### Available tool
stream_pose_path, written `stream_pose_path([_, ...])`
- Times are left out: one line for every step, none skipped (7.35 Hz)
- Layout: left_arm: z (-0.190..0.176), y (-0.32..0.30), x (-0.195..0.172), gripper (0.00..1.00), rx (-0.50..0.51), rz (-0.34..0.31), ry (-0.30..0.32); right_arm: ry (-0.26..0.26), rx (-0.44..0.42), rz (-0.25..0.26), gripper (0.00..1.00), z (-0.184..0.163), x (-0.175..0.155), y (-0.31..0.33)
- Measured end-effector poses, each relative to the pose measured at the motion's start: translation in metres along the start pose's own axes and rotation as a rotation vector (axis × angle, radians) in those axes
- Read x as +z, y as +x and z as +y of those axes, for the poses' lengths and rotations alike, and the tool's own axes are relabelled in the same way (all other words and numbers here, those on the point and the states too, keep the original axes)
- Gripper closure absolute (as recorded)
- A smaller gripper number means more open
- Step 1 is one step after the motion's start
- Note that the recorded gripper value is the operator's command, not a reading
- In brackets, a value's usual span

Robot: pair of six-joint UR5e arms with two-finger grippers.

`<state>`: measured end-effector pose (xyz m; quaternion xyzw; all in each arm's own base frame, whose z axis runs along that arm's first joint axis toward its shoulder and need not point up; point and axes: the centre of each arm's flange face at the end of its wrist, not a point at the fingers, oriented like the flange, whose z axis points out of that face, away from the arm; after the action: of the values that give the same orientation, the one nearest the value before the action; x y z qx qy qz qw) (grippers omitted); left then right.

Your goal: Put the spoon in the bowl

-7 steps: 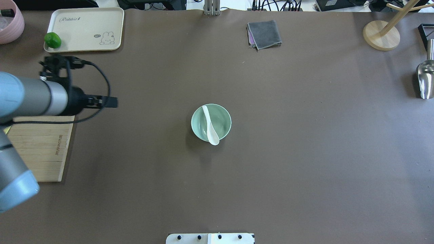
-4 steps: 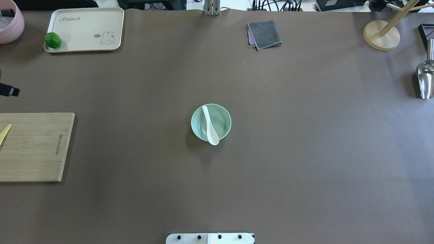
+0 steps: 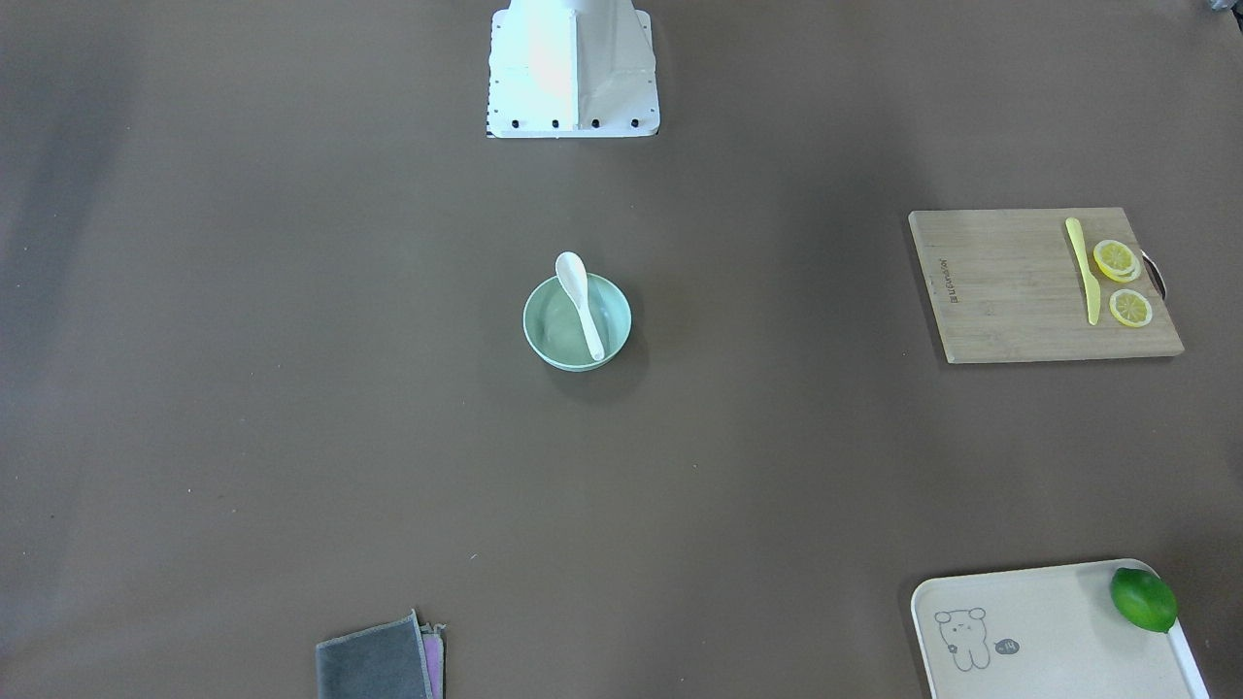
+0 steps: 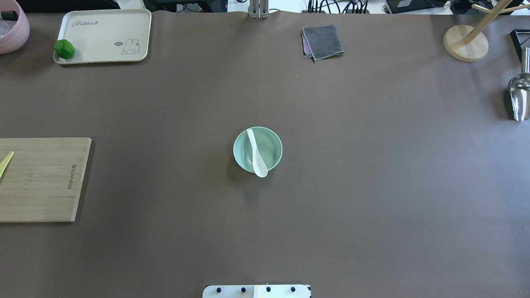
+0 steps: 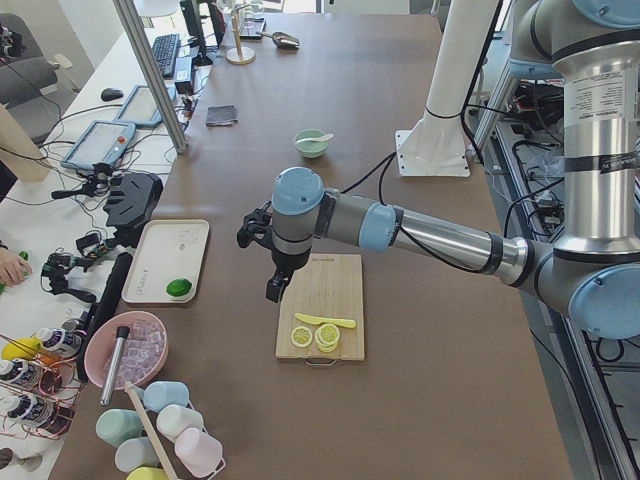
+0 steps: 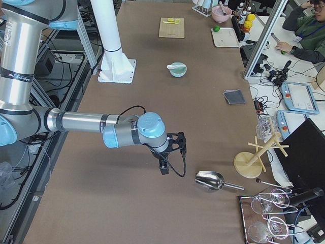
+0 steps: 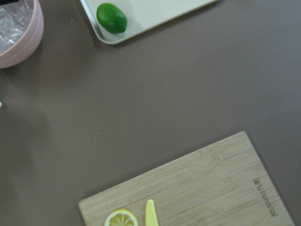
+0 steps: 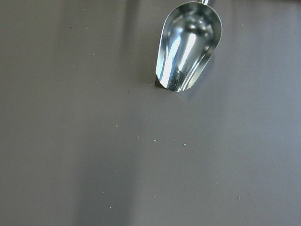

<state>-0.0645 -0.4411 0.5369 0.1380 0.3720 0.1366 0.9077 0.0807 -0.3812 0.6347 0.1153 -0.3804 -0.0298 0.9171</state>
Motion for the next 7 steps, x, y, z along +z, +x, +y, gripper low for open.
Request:
stream_pose_path([0.016,-0.013,-0.002,0.02,-0.031,-0.004,-0.009,0.009,-0.003,0.004,0.0,0.003,0.006,0.007])
stream_pose_path([0.041,-0.029,-0.005,0.02,-0.084,0.0,-0.005,0.014,0.002,0.015,0.0,0.005,0.007,0.012])
stream_pose_path([0.068,-0.047,-0.008,0.02,-0.159,0.04,0.018,0.017,0.011,0.027,0.0,0.007,0.007,0.016])
stream_pose_path([0.089,-0.06,-0.004,0.02,-0.222,0.103,0.035,0.02,0.018,0.034,0.0,0.008,0.006,0.018])
stream_pose_path([0.102,-0.072,0.003,0.02,-0.262,0.116,0.028,0.021,0.022,0.037,0.0,0.008,0.005,0.019])
stream_pose_path([0.111,-0.084,0.008,0.02,-0.278,0.062,-0.001,0.022,0.025,0.037,0.0,0.009,0.005,0.02])
stream_pose_path([0.114,-0.089,0.006,0.02,-0.274,-0.007,-0.024,0.025,0.03,0.038,0.0,0.009,0.003,0.021])
